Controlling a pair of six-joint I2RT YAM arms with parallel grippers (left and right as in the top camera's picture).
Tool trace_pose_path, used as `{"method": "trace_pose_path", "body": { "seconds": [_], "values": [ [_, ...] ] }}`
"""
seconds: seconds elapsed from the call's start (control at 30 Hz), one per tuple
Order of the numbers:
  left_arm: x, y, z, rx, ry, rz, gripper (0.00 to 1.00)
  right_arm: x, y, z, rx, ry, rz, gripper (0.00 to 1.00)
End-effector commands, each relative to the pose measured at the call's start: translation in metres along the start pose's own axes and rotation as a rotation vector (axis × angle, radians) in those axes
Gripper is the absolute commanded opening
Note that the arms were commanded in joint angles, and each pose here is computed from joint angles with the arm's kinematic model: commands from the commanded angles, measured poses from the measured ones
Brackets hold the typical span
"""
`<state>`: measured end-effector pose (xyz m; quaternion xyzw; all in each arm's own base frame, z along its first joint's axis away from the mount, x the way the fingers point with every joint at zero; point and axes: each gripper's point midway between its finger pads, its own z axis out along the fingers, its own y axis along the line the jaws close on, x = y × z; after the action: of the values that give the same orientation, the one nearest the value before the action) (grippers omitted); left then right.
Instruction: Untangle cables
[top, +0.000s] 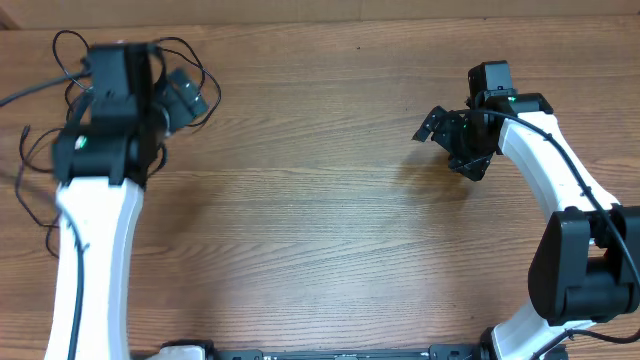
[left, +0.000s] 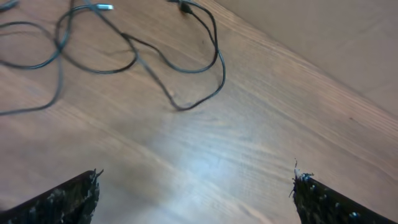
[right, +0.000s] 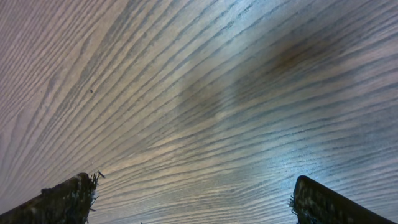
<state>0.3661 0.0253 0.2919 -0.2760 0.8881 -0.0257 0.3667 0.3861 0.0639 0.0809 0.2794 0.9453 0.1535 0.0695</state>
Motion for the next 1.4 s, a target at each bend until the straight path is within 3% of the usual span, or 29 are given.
{"method": "trace_pose_path", "body": {
  "seconds": [0.0,0.47,0.93,1.37],
  "values": [
    [-0.003,0.005,-0.044,0.035,-0.061,-0.018,1.0,-0.002,0.001,-0.008,-0.007,-0.025,-0.012,1.0],
    [0.07,0.062,-0.142,0.157,-0.18,-0.068,0.99,-0.002,0.001,-0.008,-0.007,-0.025,-0.012,1.0],
    [0.135,0.102,-0.146,0.032,0.016,-0.032,0.99,-0.002,0.001,-0.008,-0.006,-0.025,-0.012,1.0],
    [0.157,0.122,-0.172,0.108,-0.107,-0.054,0.99,-0.002,0.001,-0.008,-0.007,-0.025,-0.012,1.0]
  ]
}}
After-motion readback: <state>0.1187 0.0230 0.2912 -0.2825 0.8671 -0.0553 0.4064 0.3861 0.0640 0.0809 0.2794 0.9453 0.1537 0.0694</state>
